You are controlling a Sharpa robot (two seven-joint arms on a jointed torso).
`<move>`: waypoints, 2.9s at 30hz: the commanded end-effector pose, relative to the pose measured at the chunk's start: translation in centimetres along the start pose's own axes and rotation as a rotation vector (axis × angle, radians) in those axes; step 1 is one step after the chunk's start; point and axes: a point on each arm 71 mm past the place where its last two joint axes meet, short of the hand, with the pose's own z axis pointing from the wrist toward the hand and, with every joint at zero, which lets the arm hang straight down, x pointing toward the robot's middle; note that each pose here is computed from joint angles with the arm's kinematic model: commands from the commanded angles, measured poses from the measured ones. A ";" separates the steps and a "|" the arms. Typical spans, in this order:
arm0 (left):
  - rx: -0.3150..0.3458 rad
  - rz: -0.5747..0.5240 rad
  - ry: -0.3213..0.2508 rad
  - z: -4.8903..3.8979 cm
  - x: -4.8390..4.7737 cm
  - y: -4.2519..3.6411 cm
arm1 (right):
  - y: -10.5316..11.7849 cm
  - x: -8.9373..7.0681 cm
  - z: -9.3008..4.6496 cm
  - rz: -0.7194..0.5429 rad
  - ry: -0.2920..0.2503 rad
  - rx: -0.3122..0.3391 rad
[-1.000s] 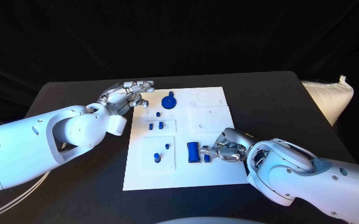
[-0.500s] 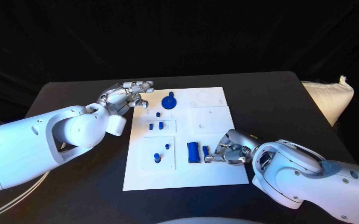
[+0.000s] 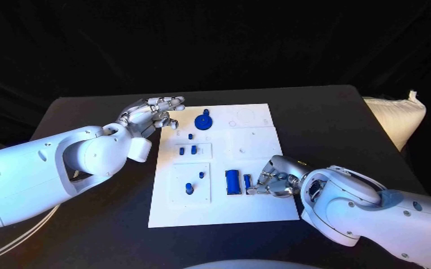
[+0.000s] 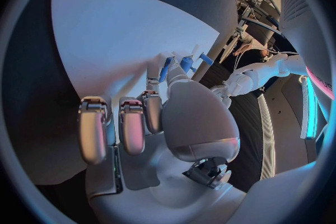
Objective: Assemble the parts on the task board
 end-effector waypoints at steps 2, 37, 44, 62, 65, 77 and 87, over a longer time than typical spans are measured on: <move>0.004 -0.003 0.020 0.00 0.22 -0.04 | 0.1 0.3 0.2 -0.038 0.024 -0.003; 0.093 -0.066 -0.167 3.90 -2.50 2.04 | -3.1 -10.4 8.3 0.898 -0.236 -0.290; 0.152 -0.010 -0.242 5.09 -3.71 2.54 | -3.3 -11.3 11.3 0.980 -0.282 -0.334; 0.128 0.042 -0.283 5.53 -2.84 3.63 | -3.0 -10.9 12.7 1.001 -0.372 -0.286; 0.128 0.081 -0.305 4.93 -1.95 3.94 | -2.0 -10.1 11.7 1.026 -0.402 -0.289; 0.170 0.242 -0.391 1.90 1.91 4.40 | 0.7 -7.6 8.3 1.087 -0.482 -0.269; 0.182 0.268 -0.405 1.31 2.57 4.36 | 0.8 -7.5 8.2 1.089 -0.484 -0.268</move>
